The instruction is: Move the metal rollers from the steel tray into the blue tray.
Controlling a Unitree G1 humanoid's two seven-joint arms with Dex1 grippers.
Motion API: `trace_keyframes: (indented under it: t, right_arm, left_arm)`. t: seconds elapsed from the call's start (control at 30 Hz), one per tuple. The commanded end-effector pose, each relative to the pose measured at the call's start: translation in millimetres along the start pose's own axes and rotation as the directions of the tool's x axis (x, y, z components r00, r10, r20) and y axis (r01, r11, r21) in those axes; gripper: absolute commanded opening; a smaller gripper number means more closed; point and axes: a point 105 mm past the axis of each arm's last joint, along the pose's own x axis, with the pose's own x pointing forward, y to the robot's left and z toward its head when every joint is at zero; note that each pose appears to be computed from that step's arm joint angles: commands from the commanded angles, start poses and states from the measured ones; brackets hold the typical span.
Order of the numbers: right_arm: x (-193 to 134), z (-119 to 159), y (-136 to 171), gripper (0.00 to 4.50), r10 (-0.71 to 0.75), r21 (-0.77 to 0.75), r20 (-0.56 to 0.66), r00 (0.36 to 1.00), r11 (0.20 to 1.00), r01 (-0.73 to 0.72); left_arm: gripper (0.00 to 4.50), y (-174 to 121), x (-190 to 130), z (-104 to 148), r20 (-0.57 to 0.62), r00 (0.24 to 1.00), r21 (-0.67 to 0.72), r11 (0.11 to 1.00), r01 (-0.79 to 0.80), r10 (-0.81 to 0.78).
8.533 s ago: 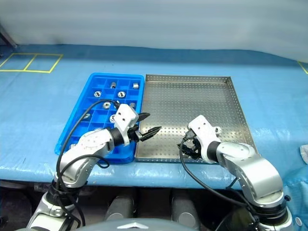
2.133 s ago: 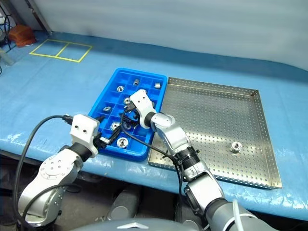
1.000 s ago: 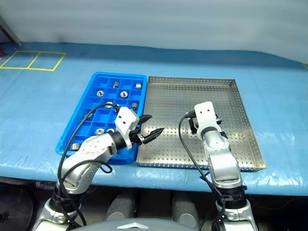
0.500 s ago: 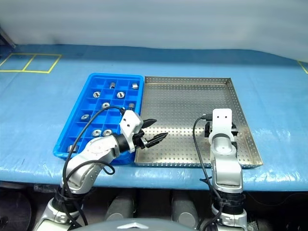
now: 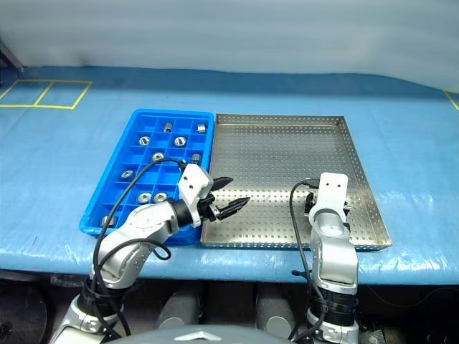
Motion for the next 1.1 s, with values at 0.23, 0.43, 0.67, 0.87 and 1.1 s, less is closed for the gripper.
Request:
trace_keyframes:
  t: [0.23, 0.43, 0.67, 0.87, 1.1]
  right_arm:
    - [-0.9, 12.8, 15.2, 1.69, 0.056, -0.005, 0.054, 0.997, 0.998, -0.056]
    - [-15.7, 49.8, 56.3, 1.69, 0.295, -0.061, 0.214, 0.931, 0.955, -0.289]
    - [-47.6, 82.2, 113.6, 1.69, 0.599, -0.229, 0.304, 0.741, 0.801, -0.553]
    - [-78.3, 79.7, 160.2, 1.69, 0.794, -0.365, 0.247, 0.555, 0.607, -0.706]
    - [-95.7, 79.0, 192.2, 1.69, 0.879, -0.451, 0.206, 0.431, 0.476, -0.755]
  left_arm:
    - [3.64, 6.2, -7.0, 4.5, 0.019, 0.998, 0.008, 0.999, -0.053, 0.053]
    - [3.64, 33.1, -29.4, 11.6, 0.046, 0.973, 0.026, 0.974, -0.226, 0.225]
    - [3.64, 75.2, -69.5, 18.3, 0.061, 0.845, 0.036, 0.845, -0.534, 0.531]
    - [3.64, 87.1, -94.5, 20.5, 0.05, 0.77, 0.089, 0.765, -0.638, 0.636]
    - [3.64, 90.8, -103.9, 12.6, 0.015, 0.736, 0.091, 0.732, -0.675, 0.676]
